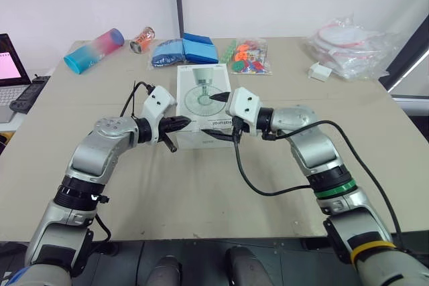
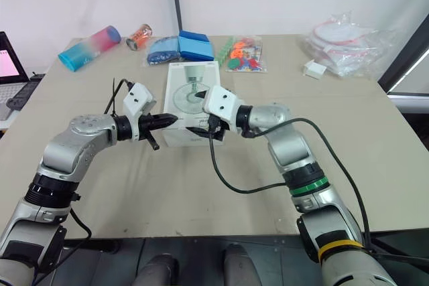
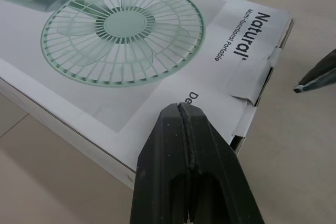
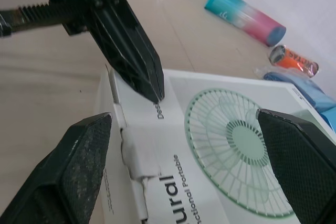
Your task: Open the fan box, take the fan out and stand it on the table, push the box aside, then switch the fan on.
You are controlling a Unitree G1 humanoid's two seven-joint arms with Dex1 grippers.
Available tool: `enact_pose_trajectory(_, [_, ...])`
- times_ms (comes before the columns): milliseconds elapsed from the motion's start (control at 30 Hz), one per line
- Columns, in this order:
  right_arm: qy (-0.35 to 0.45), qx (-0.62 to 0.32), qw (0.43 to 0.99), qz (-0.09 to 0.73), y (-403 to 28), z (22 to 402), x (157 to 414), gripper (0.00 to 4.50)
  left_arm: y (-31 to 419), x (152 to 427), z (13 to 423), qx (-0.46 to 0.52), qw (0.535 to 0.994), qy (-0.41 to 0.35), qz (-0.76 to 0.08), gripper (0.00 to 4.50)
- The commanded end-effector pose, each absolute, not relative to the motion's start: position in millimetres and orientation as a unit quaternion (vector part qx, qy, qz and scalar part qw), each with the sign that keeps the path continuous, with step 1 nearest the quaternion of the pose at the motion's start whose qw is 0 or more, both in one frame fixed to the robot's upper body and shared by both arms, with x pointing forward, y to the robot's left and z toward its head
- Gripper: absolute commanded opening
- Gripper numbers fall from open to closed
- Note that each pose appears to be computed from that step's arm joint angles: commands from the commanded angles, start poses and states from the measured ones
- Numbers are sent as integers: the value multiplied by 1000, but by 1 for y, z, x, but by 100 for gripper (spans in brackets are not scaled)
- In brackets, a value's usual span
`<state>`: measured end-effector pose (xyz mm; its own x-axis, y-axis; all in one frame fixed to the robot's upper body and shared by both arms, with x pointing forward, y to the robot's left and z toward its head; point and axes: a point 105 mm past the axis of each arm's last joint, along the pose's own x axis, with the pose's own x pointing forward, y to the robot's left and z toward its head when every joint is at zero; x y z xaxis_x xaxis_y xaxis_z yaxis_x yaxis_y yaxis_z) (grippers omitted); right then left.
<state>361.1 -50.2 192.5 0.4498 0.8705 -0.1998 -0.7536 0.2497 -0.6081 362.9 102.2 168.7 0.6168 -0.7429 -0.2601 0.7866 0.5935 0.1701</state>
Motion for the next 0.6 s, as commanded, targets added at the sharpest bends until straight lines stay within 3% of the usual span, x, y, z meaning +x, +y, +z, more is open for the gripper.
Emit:
enact_pose_trajectory(33, [-123, -369, 767, 511, -47, 208, 361, 450, 113, 369, 164, 138, 900, 94, -403, 6])
enact_pose_trajectory(600, [-124, -412, 748, 505, -44, 202, 363, 450, 110, 369, 163, 136, 901, 91, -401, 6])
